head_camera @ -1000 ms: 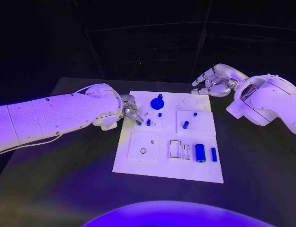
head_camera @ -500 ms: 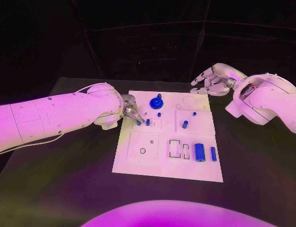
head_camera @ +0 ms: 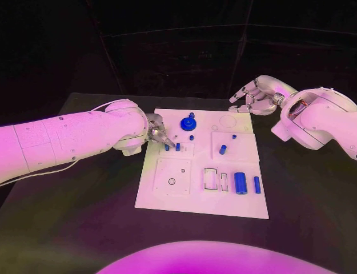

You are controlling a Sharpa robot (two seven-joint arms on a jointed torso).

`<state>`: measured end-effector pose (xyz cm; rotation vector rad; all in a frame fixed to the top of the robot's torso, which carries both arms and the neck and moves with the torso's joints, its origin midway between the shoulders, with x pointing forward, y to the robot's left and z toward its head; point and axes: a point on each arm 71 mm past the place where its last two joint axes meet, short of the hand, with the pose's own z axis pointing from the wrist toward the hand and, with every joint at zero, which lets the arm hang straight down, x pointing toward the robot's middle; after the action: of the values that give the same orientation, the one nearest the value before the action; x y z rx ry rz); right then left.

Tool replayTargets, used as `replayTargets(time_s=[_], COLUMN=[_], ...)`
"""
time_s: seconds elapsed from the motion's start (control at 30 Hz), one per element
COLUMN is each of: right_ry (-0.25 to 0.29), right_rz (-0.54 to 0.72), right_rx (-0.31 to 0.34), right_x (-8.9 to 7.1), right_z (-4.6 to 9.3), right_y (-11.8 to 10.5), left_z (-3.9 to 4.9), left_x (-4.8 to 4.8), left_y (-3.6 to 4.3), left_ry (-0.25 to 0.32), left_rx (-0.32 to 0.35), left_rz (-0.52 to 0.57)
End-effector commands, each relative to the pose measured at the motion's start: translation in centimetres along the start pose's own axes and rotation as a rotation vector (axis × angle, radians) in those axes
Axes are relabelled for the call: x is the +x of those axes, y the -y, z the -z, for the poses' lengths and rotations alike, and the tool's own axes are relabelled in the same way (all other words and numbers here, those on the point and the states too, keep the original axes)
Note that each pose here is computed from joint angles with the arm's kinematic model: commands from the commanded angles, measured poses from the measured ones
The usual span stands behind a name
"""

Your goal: Assemble the parts on the task board

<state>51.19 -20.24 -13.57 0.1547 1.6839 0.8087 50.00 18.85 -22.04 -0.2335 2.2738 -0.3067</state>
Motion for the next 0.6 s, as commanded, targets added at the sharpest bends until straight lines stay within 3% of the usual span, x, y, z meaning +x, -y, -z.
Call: replayTargets(time_s=[0.03, 0.27, 0.6], right_ry=[-0.004, -0.004, -0.002], right_rz=[0.003, 0.003, 0.003], right_rx=[-0.011, -0.011, -0.009], right_x=[0.0, -0.1, -0.1], right_z=[0.0, 0.0, 0.0], right_y=[-0.2, -0.2, -0.1], left_z=[-0.06, 0.05, 0.56], left_x=[0.03, -0.36, -1.11], left_y=[-0.13, -0.31, -0.7], left_ry=[-0.002, 0.048, 0.133], left_rx=[-0.009, 0.001, 0.073], left_rz=[-0.001, 0.036, 0.163])
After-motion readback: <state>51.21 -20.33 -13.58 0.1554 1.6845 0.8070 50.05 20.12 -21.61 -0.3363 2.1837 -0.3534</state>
